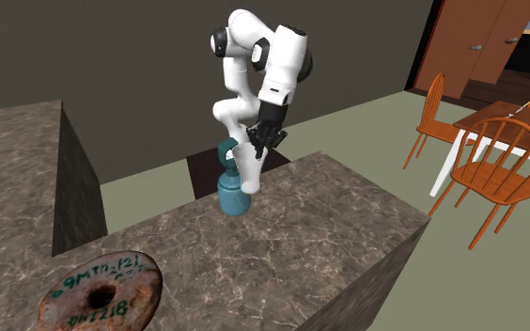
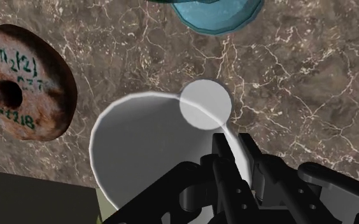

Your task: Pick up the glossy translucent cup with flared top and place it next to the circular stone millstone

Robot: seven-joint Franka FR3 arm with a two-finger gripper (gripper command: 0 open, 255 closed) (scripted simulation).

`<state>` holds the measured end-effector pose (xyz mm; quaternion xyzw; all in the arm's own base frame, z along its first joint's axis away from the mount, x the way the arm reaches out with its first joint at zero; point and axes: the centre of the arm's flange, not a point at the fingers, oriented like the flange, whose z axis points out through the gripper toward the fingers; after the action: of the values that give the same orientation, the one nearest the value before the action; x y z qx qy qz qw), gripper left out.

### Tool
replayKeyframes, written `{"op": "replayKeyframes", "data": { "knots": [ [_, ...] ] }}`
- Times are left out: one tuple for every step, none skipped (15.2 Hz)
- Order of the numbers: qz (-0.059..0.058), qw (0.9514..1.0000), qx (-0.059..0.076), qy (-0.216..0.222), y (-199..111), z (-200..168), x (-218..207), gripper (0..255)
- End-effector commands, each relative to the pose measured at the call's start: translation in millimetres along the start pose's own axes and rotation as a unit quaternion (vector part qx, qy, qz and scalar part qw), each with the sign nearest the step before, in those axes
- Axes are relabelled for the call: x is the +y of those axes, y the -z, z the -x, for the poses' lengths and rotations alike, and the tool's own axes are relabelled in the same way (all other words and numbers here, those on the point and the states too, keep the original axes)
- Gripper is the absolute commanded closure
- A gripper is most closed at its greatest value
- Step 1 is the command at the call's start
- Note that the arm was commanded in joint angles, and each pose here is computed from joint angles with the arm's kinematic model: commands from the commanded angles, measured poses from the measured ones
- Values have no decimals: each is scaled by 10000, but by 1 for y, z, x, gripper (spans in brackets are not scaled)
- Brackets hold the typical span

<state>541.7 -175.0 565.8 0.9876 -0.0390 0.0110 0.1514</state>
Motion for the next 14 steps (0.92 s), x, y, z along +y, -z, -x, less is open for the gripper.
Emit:
{"op": "replayKeyframes", "data": {
  "knots": [
    [2,10000,4,5,-8,2,27,255],
    [2,10000,4,5,-12,4,40,255],
    [2,10000,4,5,-15,5,52,255],
    [2,10000,4,5,-19,6,65,255],
    [2,10000,4,5,-23,7,77,255],
    [2,10000,4,5,-27,9,90,255],
    [2,10000,4,5,-31,10,103,255],
    [2,10000,4,5,-34,11,115,255],
    [2,10000,4,5,-38,12,128,255],
    [2,10000,4,5,-42,14,140,255],
    [2,10000,4,5,-46,15,153,255],
    [2,10000,4,5,-50,16,165,255],
    [2,10000,4,5,-54,17,178,255],
    [2,10000,4,5,-57,19,191,255]
  ]
}}
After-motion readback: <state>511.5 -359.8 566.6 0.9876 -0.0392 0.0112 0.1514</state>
